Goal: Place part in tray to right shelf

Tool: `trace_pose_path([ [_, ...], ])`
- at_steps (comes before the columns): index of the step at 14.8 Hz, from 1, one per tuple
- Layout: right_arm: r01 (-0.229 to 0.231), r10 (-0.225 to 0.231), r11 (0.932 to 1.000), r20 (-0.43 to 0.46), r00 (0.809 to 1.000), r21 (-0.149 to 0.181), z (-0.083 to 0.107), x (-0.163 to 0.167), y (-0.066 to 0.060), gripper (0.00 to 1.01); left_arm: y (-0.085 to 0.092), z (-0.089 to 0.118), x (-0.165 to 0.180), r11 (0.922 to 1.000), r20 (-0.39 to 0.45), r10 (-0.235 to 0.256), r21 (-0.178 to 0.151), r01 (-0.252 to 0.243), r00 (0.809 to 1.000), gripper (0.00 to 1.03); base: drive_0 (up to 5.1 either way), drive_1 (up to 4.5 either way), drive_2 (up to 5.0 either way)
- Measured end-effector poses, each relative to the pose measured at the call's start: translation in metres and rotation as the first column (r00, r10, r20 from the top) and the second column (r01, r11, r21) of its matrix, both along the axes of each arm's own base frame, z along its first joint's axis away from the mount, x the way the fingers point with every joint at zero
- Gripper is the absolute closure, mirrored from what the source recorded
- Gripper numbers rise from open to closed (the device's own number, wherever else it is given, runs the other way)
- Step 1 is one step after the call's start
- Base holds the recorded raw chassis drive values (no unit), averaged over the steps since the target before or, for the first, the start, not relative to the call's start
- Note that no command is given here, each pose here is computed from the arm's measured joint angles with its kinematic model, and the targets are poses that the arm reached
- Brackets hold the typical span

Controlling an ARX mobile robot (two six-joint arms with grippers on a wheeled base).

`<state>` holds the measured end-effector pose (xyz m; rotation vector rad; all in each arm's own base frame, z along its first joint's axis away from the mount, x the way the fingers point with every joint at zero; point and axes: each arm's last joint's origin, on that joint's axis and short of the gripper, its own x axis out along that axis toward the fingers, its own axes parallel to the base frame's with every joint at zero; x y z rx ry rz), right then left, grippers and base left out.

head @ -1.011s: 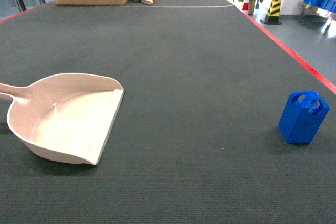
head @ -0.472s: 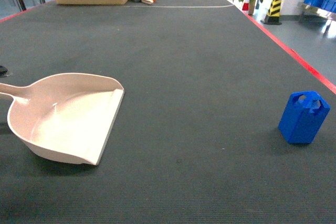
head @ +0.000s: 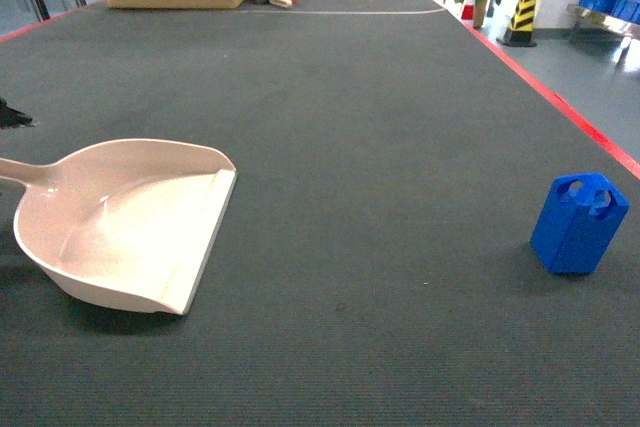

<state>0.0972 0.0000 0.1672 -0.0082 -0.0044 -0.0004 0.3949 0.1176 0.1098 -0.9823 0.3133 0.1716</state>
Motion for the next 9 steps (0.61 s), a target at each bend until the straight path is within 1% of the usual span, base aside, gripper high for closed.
trace_pose_path([
  [1,0.0,0.0,1.0,0.0,1.0,0.0,0.0,0.0,0.0,0.03,0.008,-0.003,0.007,0.9994,0.02,0.026,-0.023,-0.026,0.999,0.05,0.0,0.0,0.0],
  [2,0.0,0.0,1.0,0.0,1.0,0.0,0.0,0.0,0.0,0.03,0.015,-0.003,0.011,0.9953,0.034,0.037,-0.091,-0.034,0.999,0.32,0.0,0.0,0.0],
  [3,0.0,0.0,1.0,0.0,1.0,0.0,0.0,0.0,0.0,0.03,0.013,-0.002,0.011,0.9944,0.049,0.018,-0.105,-0.013,0.999,0.44,0.0,0.0,0.0],
  [4,0.0,0.0,1.0,0.0,1.0,0.0,0.0,0.0,0.0,0.03,0.007,-0.005,0.009,0.992,0.055,0.0,-0.126,0.007,0.999,0.56,0.0,0.0,0.0],
  [5,0.0,0.0,1.0,0.0,1.0,0.0,0.0,0.0,0.0,0.03,0.004,-0.006,0.006,0.9909,0.052,-0.004,-0.134,0.011,0.999,0.61,0.0,0.0,0.0],
  [6,0.0,0.0,1.0,0.0,1.0,0.0,0.0,0.0,0.0,0.03,-0.001,-0.009,0.001,0.9886,0.044,-0.016,-0.149,0.022,0.999,0.69,0.0,0.0,0.0],
  [7,0.0,0.0,1.0,0.0,1.0,0.0,0.0,0.0,0.0,0.03,-0.007,-0.008,-0.006,0.9825,0.055,-0.019,-0.184,0.028,0.998,0.81,0.0,0.0,0.0],
  [8,0.0,0.0,1.0,0.0,1.0,0.0,0.0,0.0,0.0,0.03,-0.017,0.009,-0.015,0.9806,0.114,-0.029,-0.189,0.051,0.993,0.84,0.0,0.0,0.0],
  [9,0.0,0.0,1.0,0.0,1.0,0.0,0.0,0.0,0.0,0.03,-0.03,0.026,-0.025,0.9754,0.175,-0.046,-0.205,0.082,0.984,0.84,0.0,0.0,0.0],
])
